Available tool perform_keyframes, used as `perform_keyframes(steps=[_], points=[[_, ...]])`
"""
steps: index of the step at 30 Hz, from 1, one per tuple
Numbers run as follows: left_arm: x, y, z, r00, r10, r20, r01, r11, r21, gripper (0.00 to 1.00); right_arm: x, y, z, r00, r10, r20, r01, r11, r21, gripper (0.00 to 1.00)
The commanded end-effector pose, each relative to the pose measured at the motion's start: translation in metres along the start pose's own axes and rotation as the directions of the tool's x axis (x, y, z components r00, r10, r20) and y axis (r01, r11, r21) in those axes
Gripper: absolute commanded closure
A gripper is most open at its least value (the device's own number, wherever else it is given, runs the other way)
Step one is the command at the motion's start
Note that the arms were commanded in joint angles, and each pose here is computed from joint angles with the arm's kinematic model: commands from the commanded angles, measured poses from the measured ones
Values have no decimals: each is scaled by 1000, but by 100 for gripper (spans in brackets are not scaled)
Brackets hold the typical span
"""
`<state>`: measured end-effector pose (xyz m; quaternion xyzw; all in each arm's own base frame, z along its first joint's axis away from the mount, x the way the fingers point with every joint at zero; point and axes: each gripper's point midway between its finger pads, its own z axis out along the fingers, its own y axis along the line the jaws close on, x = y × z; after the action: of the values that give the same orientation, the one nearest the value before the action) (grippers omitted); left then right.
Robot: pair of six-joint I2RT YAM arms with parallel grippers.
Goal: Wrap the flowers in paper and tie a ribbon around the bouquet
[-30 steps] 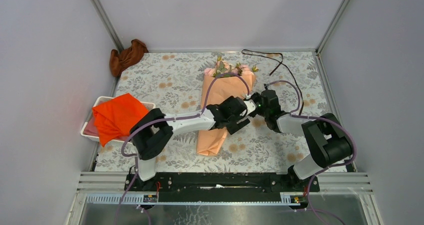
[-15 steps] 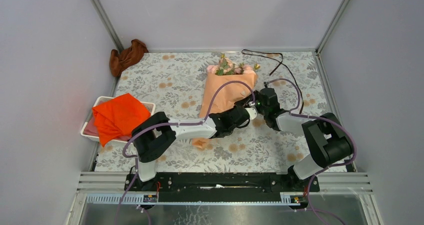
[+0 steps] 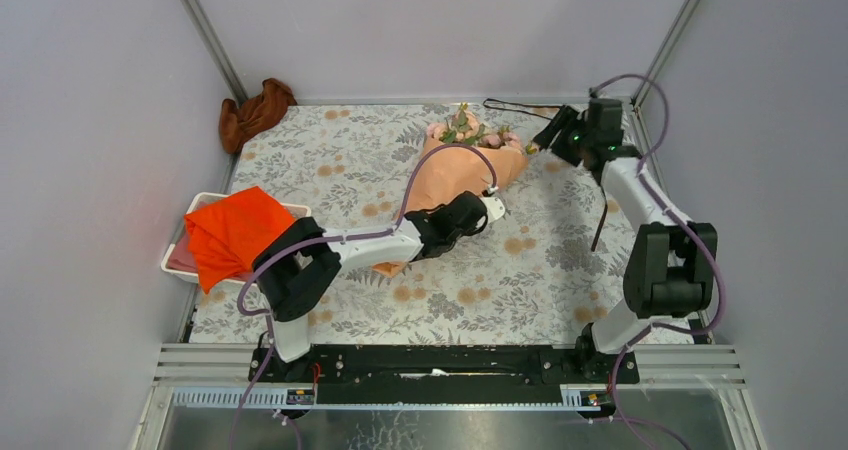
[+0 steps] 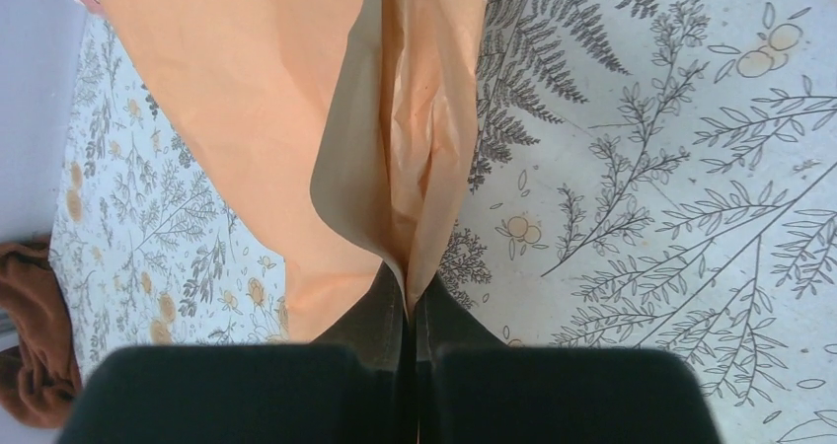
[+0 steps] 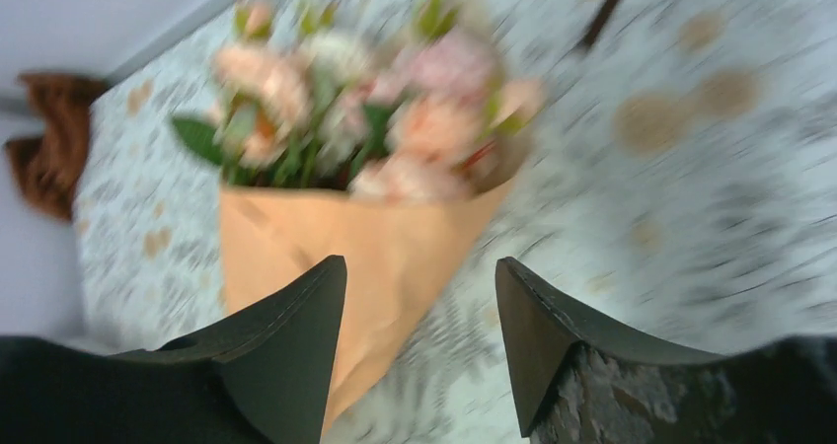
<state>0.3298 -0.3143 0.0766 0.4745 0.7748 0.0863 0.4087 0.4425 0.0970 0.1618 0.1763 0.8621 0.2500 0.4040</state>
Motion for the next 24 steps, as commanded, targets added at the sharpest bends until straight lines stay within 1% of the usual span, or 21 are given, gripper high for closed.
perform_keyframes(steps=[1,3,5,6,8,10,14,17,19,22,24], points=[[-23,18,-8,994,-93,56,92,995,23,100,-38,-83,1,977,-176,-122,201,950,240,35],[-22,21,-7,991,-121,53,119,992,38,100,-59,-104,16,961,-216,-170,258,924,282,35],[-19,22,-5,989,-143,44,141,989,52,100,-70,-119,39,932,-265,-249,332,900,284,35],[-16,21,-4,988,-153,35,150,987,61,100,-65,-132,56,911,-270,-313,361,889,284,35],[-12,17,-2,986,-164,18,162,983,88,100,-75,-143,77,883,-300,-362,410,867,283,35],[-8,14,-2,985,-175,-1,174,978,117,100,-83,-150,95,867,-325,-376,440,855,274,34],[-3,13,-2,981,-191,-16,191,970,149,100,-95,-169,123,851,-377,-365,487,825,285,32],[-1,11,-4,981,-195,-23,196,965,175,100,-93,-185,135,838,-397,-375,515,802,303,28],[0,10,-4,980,-198,-27,200,962,186,100,-91,-195,139,826,-403,-394,534,782,322,27],[0,9,-2,979,-203,-35,206,959,195,100,-85,-206,130,812,-378,-444,546,760,351,27],[1,9,-1,978,-206,-41,210,957,200,100,-86,-209,116,818,-351,-456,535,757,376,28]])
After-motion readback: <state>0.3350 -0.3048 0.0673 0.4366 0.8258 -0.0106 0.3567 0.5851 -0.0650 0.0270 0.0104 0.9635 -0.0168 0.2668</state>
